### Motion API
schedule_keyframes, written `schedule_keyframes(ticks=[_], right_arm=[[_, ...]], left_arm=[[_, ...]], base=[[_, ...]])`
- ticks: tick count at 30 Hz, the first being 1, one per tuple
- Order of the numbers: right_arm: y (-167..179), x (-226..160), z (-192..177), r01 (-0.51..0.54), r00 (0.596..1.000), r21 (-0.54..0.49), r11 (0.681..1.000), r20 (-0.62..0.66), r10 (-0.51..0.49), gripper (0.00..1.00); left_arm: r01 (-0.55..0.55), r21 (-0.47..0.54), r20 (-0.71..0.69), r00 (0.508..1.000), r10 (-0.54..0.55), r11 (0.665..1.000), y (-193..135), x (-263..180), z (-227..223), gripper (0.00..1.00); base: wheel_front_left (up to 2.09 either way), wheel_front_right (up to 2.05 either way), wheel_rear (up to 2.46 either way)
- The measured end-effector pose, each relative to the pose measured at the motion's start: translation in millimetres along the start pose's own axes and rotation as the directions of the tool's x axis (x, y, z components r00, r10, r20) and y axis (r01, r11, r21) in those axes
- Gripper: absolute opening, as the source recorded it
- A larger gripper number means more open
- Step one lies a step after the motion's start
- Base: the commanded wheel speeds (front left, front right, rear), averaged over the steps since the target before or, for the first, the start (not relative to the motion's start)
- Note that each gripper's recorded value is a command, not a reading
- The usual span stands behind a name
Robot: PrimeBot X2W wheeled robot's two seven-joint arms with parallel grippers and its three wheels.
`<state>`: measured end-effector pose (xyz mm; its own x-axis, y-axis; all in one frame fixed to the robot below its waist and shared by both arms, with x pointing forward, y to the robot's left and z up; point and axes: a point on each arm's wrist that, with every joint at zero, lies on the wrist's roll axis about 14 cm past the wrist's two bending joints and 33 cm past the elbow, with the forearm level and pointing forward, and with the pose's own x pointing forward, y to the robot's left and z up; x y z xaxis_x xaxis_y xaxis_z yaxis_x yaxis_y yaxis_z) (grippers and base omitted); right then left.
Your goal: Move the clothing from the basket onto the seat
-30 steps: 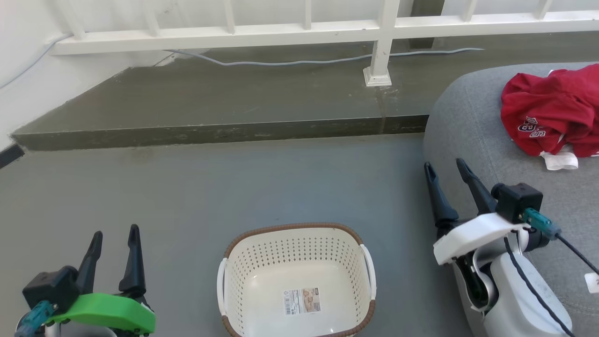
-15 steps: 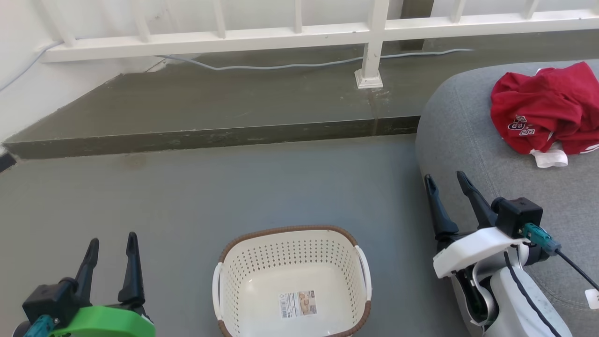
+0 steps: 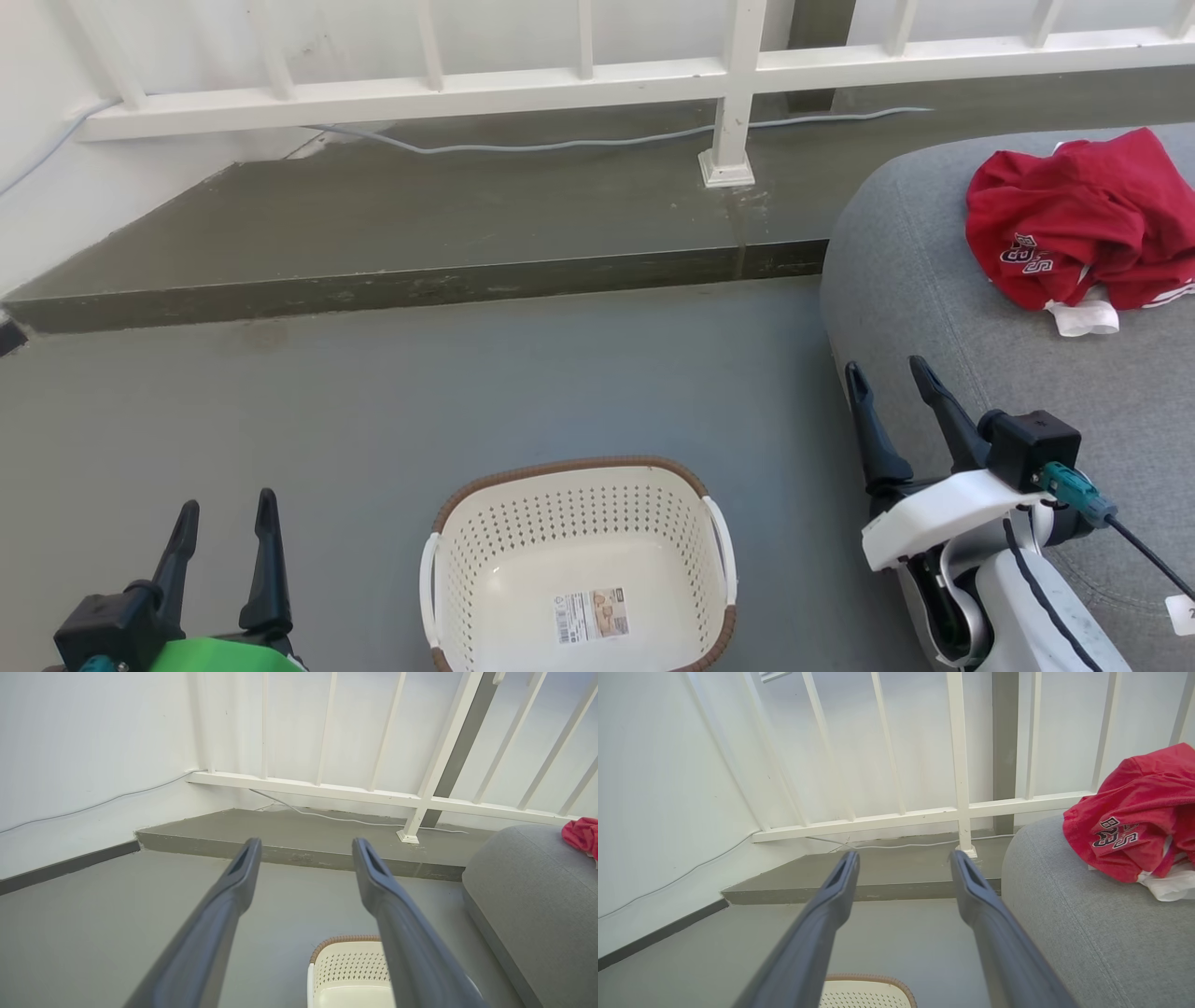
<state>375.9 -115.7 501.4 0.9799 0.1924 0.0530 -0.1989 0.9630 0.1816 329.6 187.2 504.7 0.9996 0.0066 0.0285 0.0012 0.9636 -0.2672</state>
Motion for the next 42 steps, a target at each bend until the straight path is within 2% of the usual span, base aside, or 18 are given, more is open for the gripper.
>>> schedule_keyframes(ticks=[16,29,30,36,42], right_arm=[[-2.0,-4.9,0.8,0.016,1.0,0.003,1.0,0.005,-0.016,1.0],[-3.2,-4.9,2.0,0.025,1.0,0.003,1.0,0.01,-0.025,1.0],[-3.3,-4.9,2.0,0.025,1.0,0.003,1.0,0.01,-0.025,0.0],[-7.7,-21.1,-29.3,0.048,0.995,0.009,0.999,-0.088,-0.047,0.0],[-11.2,-23.7,-32.2,0.071,0.993,0.059,0.996,-0.099,-0.065,0.0]], left_arm=[[0.009,-0.009,0.012,1.0,-0.009,1.0,-6.8,0.1,2.1,1.0],[0.017,0.032,0.018,1.0,-0.017,0.999,-8.1,0.1,3.0,1.0],[0.018,0.034,0.023,1.0,-0.018,0.999,-8.4,0.3,4.5,0.0],[0.004,0.003,-0.037,0.999,-0.004,1.0,-12.8,-4.3,-16.6,0.0],[0.002,-0.039,-0.055,0.998,-0.004,0.999,-13.1,-5.4,-20.0,0.0]], base=[[0.0,0.0,0.0],[0.0,0.0,0.0],[0.0,0.0,0.0],[0.0,0.0,0.0],[0.0,0.0,0.0]])
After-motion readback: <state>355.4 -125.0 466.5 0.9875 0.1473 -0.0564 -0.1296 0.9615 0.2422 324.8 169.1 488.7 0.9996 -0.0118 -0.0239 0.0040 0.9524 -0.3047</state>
